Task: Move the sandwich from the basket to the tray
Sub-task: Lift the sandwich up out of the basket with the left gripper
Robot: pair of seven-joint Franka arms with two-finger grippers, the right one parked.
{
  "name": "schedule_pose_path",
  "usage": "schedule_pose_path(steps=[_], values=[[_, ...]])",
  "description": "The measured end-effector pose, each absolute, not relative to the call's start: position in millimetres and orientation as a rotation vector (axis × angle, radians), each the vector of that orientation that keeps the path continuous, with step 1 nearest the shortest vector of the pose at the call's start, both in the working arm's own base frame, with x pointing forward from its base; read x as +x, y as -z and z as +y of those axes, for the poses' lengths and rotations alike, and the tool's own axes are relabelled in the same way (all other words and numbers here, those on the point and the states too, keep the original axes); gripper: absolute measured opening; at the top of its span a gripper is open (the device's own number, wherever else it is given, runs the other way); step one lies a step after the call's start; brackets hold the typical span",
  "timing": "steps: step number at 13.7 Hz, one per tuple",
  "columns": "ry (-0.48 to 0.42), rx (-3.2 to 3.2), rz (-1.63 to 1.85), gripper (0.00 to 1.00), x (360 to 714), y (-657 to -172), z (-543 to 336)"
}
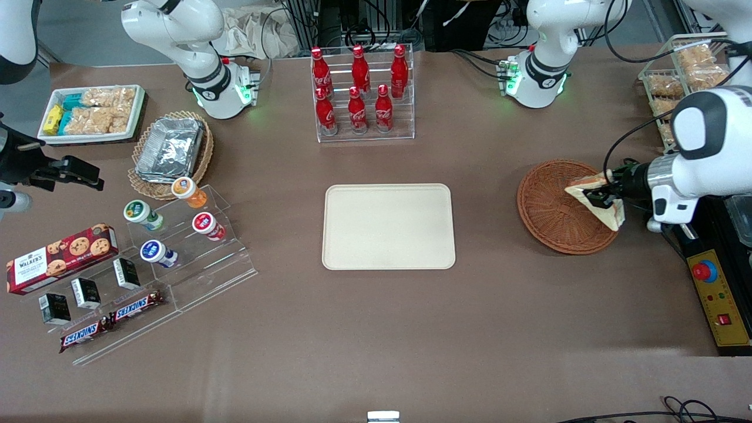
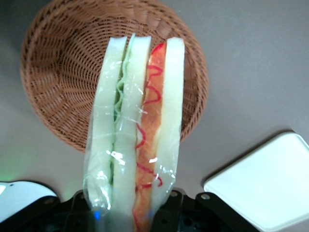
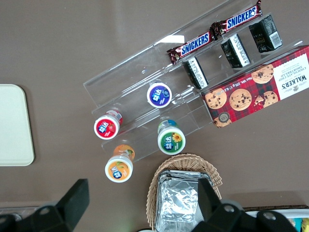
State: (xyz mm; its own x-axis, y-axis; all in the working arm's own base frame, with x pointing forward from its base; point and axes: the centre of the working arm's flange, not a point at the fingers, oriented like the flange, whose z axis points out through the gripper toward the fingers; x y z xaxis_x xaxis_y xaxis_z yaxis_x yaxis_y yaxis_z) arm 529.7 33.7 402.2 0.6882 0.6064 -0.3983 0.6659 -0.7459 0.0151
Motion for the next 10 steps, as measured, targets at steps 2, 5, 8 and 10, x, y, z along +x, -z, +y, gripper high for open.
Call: schedule_pose_path(steps=[2, 5, 8, 10], values=[[0.553, 2.777, 0.97, 0.38, 539.3, -435.0, 20.1], [0.519, 2.864, 0.841, 0.38, 546.9, -463.1, -19.1], [0.508, 2.927, 0.672, 0.38, 545.7, -469.9, -79.5], [0.524, 2.959, 0.551, 0.38, 541.2, -465.7, -122.7]])
